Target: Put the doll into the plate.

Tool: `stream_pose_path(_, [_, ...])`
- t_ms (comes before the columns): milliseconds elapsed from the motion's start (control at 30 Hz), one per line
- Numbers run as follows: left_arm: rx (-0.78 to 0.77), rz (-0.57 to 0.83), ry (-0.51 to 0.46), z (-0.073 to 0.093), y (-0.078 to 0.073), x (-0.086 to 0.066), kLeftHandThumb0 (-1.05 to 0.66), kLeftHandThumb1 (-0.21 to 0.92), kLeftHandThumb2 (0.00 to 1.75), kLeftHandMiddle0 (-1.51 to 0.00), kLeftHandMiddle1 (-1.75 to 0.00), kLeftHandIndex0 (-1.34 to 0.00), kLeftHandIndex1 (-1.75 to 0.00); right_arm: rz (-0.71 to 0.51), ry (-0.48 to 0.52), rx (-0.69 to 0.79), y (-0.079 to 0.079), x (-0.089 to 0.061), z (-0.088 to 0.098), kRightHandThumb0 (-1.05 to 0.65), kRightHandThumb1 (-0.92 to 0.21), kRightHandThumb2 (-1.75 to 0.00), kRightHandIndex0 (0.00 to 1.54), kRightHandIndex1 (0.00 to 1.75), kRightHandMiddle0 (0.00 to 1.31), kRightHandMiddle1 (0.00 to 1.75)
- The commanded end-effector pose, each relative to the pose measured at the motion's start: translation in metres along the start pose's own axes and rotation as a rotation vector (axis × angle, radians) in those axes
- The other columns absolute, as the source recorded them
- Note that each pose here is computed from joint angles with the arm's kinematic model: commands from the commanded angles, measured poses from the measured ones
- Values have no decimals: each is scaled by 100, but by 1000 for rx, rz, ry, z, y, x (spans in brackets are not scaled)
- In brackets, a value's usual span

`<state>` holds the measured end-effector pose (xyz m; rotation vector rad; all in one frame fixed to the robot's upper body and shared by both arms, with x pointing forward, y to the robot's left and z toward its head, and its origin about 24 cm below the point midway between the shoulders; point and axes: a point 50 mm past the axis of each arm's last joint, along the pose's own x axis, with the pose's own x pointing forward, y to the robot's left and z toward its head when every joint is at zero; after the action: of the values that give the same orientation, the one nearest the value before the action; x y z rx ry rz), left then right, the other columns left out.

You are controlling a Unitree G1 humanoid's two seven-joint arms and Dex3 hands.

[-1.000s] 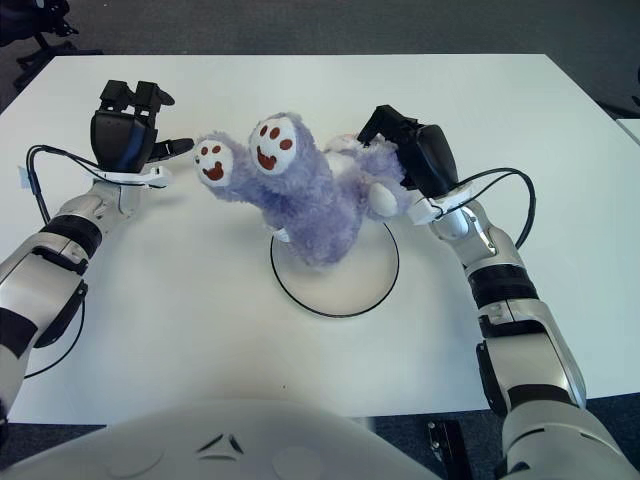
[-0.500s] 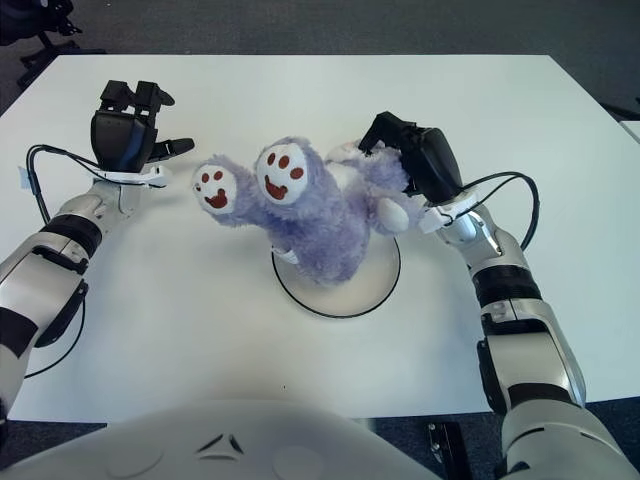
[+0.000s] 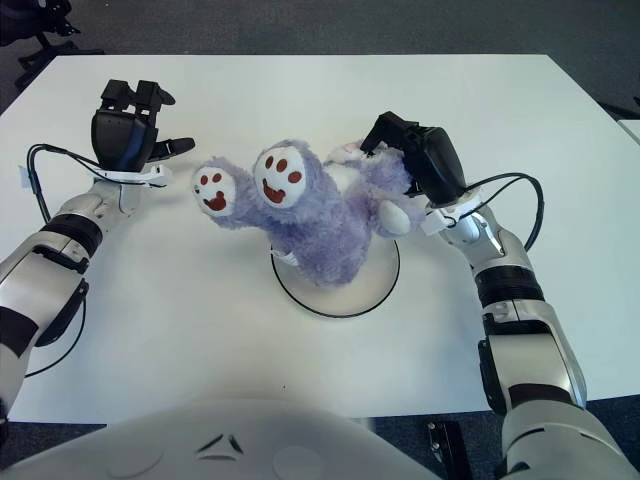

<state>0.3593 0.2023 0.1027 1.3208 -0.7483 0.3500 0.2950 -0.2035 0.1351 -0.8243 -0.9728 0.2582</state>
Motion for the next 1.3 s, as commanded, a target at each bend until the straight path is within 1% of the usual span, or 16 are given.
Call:
stream_pose_path(0, [1,7,-6,0,2,5,-1,92,39,-46,-145,-14,-160,-3,-5,44,-3,-1,-1,-36,-90,-25,69,167,52,145])
stream_pose_path(33, [1,8,-7,0,2,5,-1,92,39,-46,-145,-14,-160,3,-6,57,-3,-2,-2,-36,-91,-21,63,154,54,141])
stream_pose_path(100, [1,8,-8,0,2,4,-1,92,39,-46,-145,-14,-160,11,-10,72,-4,-2,-2,-37,-92,-18,55,138,57,136])
stream_pose_path(167, [1,8,-8,0,2,4,-1,92,39,-46,-145,-14,-160,15,-12,81,-5,-2,-3,-37,-92,-17,51,130,58,135])
stream_pose_path(433, [1,7,-9,0,2,4,-1,92,39,-46,-145,-14,-160,38,-18,91,-8,-2,-3,-37,-92,-15,46,121,59,133])
stream_pose_path(467, [1,7,-9,0,2,4,-1,92,39,-46,-145,-14,-160,51,-22,88,-10,-3,-4,-40,-90,-13,44,117,53,124])
stream_pose_path(533, [1,6,-10,-1,2,4,-1,92,39,-46,-145,-14,-160,67,-28,86,-12,-3,-4,-48,-85,-6,41,106,43,99])
stream_pose_path(667, [2,5,-10,-1,2,4,-1,92,39,-46,-145,-14,-160,91,-34,90,-15,-4,-5,-53,-83,-2,38,92,35,82])
stream_pose_path(700, [2,5,-10,-1,2,4,-1,92,39,-46,-145,-14,-160,95,-35,91,-16,-5,-5,-54,-83,-1,38,85,34,77])
stream_pose_path(867, [2,5,-10,-1,2,4,0,92,39,-46,-145,-14,-160,99,-37,100,-16,-5,-5,-55,-83,0,38,73,33,69])
stream_pose_path(900, [1,5,-10,-1,2,4,0,92,39,-46,-145,-14,-160,134,-37,92,-19,-6,-6,-55,-83,0,38,73,33,69])
stream_pose_path(933, [1,5,-9,-1,2,4,0,92,39,-46,-145,-14,-160,159,-36,86,-21,-7,-6,-56,-83,0,36,65,31,65])
stream_pose_path(1000, [1,6,-10,0,2,3,0,92,39,-45,-145,-13,-160,191,-36,80,-25,-8,-7,-57,-82,0,39,31,33,45])
stream_pose_path(1033, [1,6,-10,0,2,3,0,92,39,-45,-145,-13,-161,195,-37,80,-25,-8,-7,-58,-82,0,40,20,34,37])
stream_pose_path(1133, [1,6,-10,0,2,3,0,92,39,-45,-145,-13,-161,203,-38,82,-28,-8,-8,-58,-82,0,42,7,37,26])
stream_pose_path(1267, [1,7,-12,0,2,3,0,92,40,-45,-145,-13,-162,207,-39,86,-32,-7,-8,-59,-82,0,43,2,39,21])
